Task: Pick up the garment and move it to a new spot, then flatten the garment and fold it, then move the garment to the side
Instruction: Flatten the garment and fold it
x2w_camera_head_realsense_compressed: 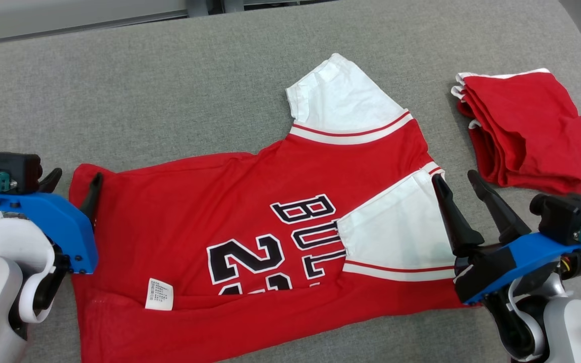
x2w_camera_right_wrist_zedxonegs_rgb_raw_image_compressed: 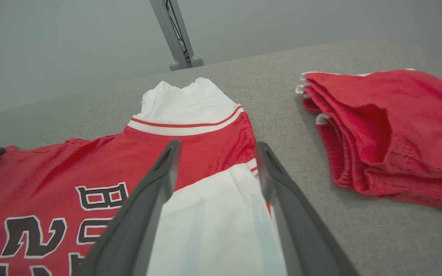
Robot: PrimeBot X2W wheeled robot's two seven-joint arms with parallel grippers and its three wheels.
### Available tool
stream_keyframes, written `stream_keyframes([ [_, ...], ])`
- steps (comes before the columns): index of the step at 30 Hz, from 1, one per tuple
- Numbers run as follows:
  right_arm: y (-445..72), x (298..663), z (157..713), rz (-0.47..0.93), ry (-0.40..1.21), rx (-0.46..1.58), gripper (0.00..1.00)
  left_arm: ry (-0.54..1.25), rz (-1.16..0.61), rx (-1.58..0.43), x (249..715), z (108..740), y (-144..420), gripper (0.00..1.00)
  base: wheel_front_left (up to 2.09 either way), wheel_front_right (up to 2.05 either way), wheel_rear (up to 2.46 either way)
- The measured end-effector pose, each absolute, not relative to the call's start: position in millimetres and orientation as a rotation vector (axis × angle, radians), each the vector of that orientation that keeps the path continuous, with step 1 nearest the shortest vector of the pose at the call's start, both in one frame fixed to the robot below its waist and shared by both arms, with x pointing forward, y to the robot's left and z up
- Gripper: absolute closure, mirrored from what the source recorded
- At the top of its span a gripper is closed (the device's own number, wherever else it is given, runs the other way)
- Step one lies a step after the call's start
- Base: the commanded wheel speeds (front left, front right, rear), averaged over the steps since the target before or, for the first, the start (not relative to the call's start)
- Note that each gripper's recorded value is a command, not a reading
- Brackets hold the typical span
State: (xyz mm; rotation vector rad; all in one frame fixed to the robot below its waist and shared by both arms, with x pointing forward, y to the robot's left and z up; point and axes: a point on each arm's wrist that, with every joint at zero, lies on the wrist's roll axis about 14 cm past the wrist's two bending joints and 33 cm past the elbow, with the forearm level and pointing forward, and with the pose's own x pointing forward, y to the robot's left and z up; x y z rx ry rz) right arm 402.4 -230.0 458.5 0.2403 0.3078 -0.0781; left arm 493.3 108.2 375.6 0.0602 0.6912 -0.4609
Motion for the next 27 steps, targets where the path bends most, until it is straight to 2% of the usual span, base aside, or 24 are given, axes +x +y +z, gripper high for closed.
stream_keyframes([
  [4, -226, 407, 456, -0.066, 0.314, 0.235, 0.0, 0.751, -0.485, 0.101, 491, 360, 106, 0.0, 0.0, 0.0, 0.0],
  [5, -226, 408, 455, -0.065, 0.314, 0.234, 0.0, 0.757, -0.493, 0.105, 491, 358, 105, 0.09, 0.0, 0.0, 0.0],
  [6, -226, 409, 455, -0.064, 0.315, 0.234, 0.0, 0.761, -0.502, 0.104, 491, 357, 102, 0.34, 0.0, 0.0, 0.0],
  [7, -225, 410, 455, -0.062, 0.315, 0.232, 0.0, 0.765, -0.51, 0.105, 491, 356, 100, 0.51, 0.0, 0.0, 0.0],
  [8, -225, 412, 455, -0.06, 0.313, 0.23, 0.0, 0.766, -0.514, 0.107, 492, 355, 99, 0.63, 0.0, 0.0, 0.0],
  [9, -225, 414, 456, -0.059, 0.311, 0.225, 0.0, 0.766, -0.517, 0.11, 492, 354, 98, 0.87, 0.0, 0.0, 0.0],
  [10, -225, 416, 456, -0.057, 0.31, 0.215, 0.0, 0.766, -0.518, 0.111, 493, 353, 97, 1.0, 0.0, 0.0, 0.0],
  [15, -226, 435, 462, -0.044, 0.294, 0.187, 0.0, 0.724, -0.51, 0.084, 499, 355, 94, 1.0, 0.0, 0.0, 0.0],
  [20, -230, 475, 478, -0.036, 0.267, 0.124, 0.0, 0.645, -0.46, 0.037, 508, 370, 104, 1.0, 0.0, 0.0, 0.0],
  [27, -218, 537, 471, 0.026, 0.378, -0.02, 0.0, 0.598, -0.438, -0.011, 502, 378, 109, 1.0, 0.0, 0.0, 0.0],
])
